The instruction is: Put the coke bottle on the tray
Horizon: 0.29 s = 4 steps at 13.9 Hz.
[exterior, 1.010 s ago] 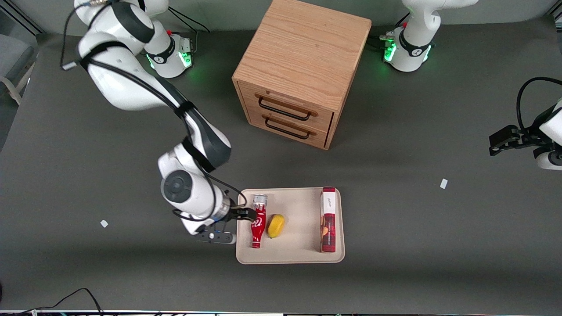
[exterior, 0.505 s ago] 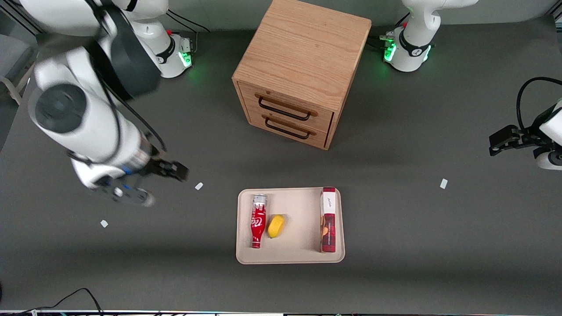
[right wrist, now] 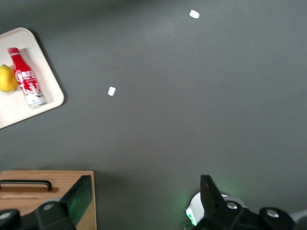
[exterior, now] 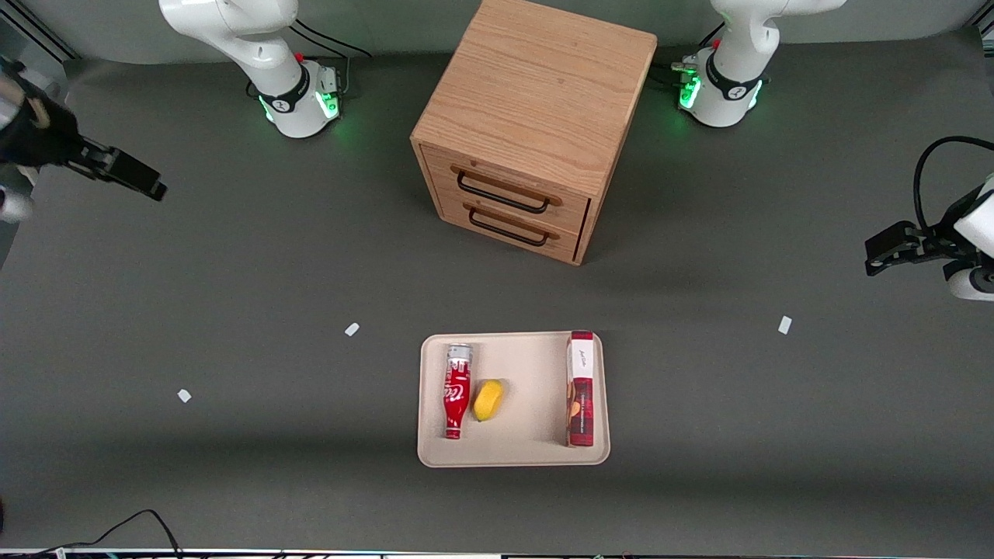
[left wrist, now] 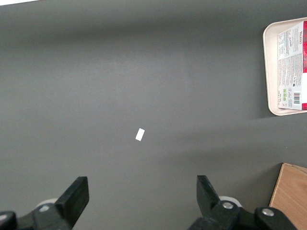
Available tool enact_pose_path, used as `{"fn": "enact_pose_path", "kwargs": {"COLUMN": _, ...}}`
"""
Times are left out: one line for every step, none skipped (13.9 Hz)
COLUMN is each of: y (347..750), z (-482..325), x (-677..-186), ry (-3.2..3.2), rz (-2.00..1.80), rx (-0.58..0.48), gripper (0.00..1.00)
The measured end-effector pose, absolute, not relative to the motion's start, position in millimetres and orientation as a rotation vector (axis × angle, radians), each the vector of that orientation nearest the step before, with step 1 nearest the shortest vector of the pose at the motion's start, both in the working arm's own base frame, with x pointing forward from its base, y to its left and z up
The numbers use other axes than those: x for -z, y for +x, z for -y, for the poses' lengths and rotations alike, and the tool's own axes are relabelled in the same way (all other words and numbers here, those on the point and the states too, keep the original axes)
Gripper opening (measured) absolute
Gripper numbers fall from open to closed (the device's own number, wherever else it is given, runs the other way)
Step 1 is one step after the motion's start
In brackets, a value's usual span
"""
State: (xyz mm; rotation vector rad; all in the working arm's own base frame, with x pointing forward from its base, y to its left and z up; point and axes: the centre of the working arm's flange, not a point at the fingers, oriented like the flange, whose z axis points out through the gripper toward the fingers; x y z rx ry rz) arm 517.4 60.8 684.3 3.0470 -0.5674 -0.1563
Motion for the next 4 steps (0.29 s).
{"fn": "enact_pose_path", "kwargs": {"y": 505, "z": -59, "x": -679, "ry": 3.046, "rz": 0.571, "rx": 0.151, "gripper": 1.00}}
{"fn": "enact_pose_path", "kwargs": {"y": 495, "z": -61, "x": -674, "ry": 3.046, "rz": 0.564, "rx": 0.148, "gripper": 1.00}}
{"fn": "enact_pose_path", "kwargs": {"y": 489, "z": -63, "x": -671, "ry": 3.046, "rz": 0.555, "rx": 0.146, "gripper": 1.00}}
{"fn": "enact_pose_path", "kwargs": {"y": 488, "z": -65, "x": -672, "ry": 3.049, "rz": 0.551, "rx": 0.137, "gripper": 1.00}}
